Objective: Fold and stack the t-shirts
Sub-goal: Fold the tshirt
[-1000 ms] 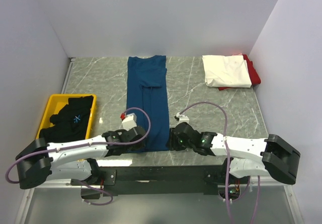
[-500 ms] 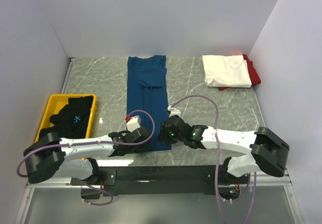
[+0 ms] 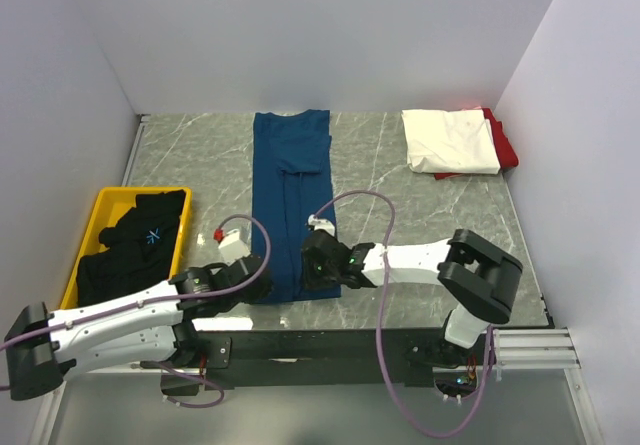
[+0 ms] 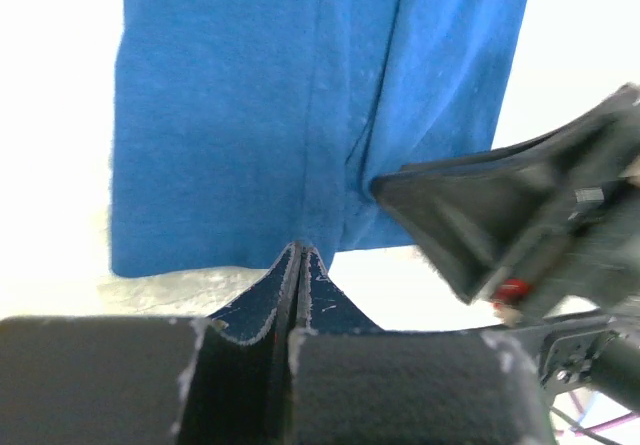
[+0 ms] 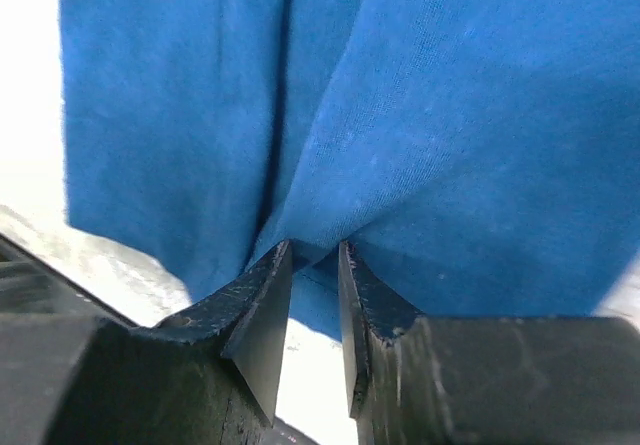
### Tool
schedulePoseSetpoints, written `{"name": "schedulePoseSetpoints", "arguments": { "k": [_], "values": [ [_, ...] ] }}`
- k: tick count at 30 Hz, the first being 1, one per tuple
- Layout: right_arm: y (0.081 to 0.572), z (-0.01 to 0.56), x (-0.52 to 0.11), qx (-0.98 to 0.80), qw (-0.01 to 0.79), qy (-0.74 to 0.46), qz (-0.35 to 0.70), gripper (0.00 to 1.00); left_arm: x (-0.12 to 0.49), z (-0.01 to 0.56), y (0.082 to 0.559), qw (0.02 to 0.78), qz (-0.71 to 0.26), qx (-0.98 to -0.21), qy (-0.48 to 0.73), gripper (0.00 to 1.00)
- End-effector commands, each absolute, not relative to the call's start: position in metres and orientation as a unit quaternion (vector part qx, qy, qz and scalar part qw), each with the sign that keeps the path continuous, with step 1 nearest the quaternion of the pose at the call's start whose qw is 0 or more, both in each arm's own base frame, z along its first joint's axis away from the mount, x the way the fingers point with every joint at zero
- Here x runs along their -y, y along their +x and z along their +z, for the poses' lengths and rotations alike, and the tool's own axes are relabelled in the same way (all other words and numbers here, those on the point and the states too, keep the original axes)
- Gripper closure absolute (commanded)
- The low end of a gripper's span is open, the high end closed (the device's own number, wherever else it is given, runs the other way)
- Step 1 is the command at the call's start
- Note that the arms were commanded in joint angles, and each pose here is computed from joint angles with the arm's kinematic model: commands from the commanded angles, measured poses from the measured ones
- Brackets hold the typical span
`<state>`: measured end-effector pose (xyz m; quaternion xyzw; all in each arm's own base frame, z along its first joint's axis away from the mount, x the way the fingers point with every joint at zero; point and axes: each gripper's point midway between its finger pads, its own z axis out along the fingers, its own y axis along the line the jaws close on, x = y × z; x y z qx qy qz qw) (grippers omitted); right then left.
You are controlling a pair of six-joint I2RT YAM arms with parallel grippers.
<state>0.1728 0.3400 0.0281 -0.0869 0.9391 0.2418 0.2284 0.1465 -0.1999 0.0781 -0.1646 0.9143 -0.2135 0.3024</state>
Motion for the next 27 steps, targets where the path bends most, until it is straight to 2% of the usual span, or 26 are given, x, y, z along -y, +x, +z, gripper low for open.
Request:
{"name": "schedulePoseSetpoints", "arguments": {
  "k": [1, 5, 6, 8, 11, 17, 19, 27],
  "values": [
    [0.168, 0.025, -0.355, -0.937, 0.224, -0.103, 0.246, 0.67, 0.176, 0.077, 0.147, 0.317, -0.192, -0.905, -0.210, 0.96],
    [0.157, 0.011, -0.343, -0.944, 0.209, -0.114, 0.227, 0.63, 0.158, 0.074, 0.143, 0.318, -0.176, -0.900, -0.240, 0.88],
    [0.156, 0.011, -0.341, -0.945, 0.207, -0.117, 0.224, 0.61, 0.156, 0.073, 0.143, 0.316, -0.177, -0.897, -0.252, 0.83],
    [0.153, 0.015, -0.339, -0.943, 0.210, -0.123, 0.225, 0.51, 0.151, 0.071, 0.141, 0.317, -0.181, -0.894, -0.261, 0.76],
    [0.151, 0.030, -0.336, -0.938, 0.219, -0.119, 0.243, 0.43, 0.145, 0.067, 0.138, 0.315, -0.191, -0.888, -0.274, 0.63],
    [0.157, 0.063, -0.309, -0.924, 0.238, -0.073, 0.292, 0.44, 0.141, 0.056, 0.132, 0.304, -0.207, -0.886, -0.284, 0.57],
    [0.163, 0.069, -0.292, -0.920, 0.249, -0.049, 0.300, 0.44, 0.145, 0.051, 0.131, 0.297, -0.214, -0.887, -0.281, 0.50],
    [0.157, 0.057, -0.252, -0.914, 0.241, -0.004, 0.326, 0.47, 0.140, 0.026, 0.126, 0.274, -0.184, -0.893, -0.305, 0.60]
  ]
}}
